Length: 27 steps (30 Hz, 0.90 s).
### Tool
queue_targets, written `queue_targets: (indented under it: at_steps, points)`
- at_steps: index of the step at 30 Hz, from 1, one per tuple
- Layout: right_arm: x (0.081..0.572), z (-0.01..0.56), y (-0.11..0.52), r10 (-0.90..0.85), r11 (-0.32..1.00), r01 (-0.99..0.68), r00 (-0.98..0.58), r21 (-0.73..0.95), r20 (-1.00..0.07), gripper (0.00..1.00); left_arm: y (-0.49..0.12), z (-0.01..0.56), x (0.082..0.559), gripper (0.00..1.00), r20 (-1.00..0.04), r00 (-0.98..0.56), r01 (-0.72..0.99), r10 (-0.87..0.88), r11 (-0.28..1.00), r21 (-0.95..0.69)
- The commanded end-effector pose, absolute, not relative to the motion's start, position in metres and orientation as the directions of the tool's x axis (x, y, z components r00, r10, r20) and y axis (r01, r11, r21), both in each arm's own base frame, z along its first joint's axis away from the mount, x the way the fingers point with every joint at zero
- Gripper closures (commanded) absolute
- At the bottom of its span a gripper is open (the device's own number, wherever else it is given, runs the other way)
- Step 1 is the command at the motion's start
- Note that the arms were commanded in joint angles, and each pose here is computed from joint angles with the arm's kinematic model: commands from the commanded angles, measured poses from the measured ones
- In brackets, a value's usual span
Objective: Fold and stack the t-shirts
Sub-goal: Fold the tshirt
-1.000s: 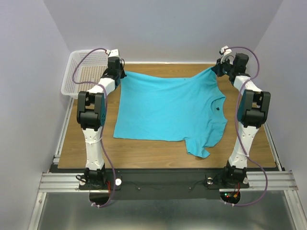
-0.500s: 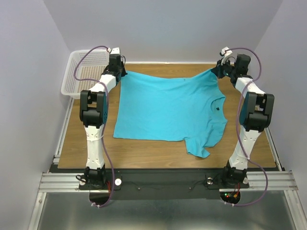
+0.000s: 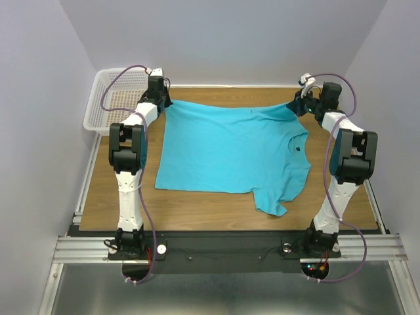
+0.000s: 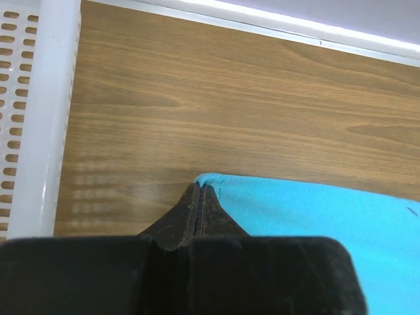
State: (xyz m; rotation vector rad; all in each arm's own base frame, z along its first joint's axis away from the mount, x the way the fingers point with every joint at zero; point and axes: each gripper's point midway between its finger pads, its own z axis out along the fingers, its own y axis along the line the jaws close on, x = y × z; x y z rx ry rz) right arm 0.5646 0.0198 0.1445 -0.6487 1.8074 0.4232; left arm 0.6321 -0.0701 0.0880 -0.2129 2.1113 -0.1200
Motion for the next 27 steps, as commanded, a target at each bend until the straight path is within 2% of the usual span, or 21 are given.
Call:
queue_targets:
  at_steps: [1, 27]
  points:
    - [0.560, 0.189, 0.017, -0.262, 0.774, -0.619, -0.114, -0.138, -0.958, 0.99, -0.064, 0.127, 0.642, 1.00, -0.873, -0.439, -0.098, -0.213, 0.977, -0.189]
    - [0.512, 0.181, 0.012, -0.286, 0.752, -0.644, -0.122, -0.143, -0.950, 0.99, -0.062, 0.125, 0.639, 1.00, -0.868, -0.450, -0.084, -0.209, 0.978, -0.192]
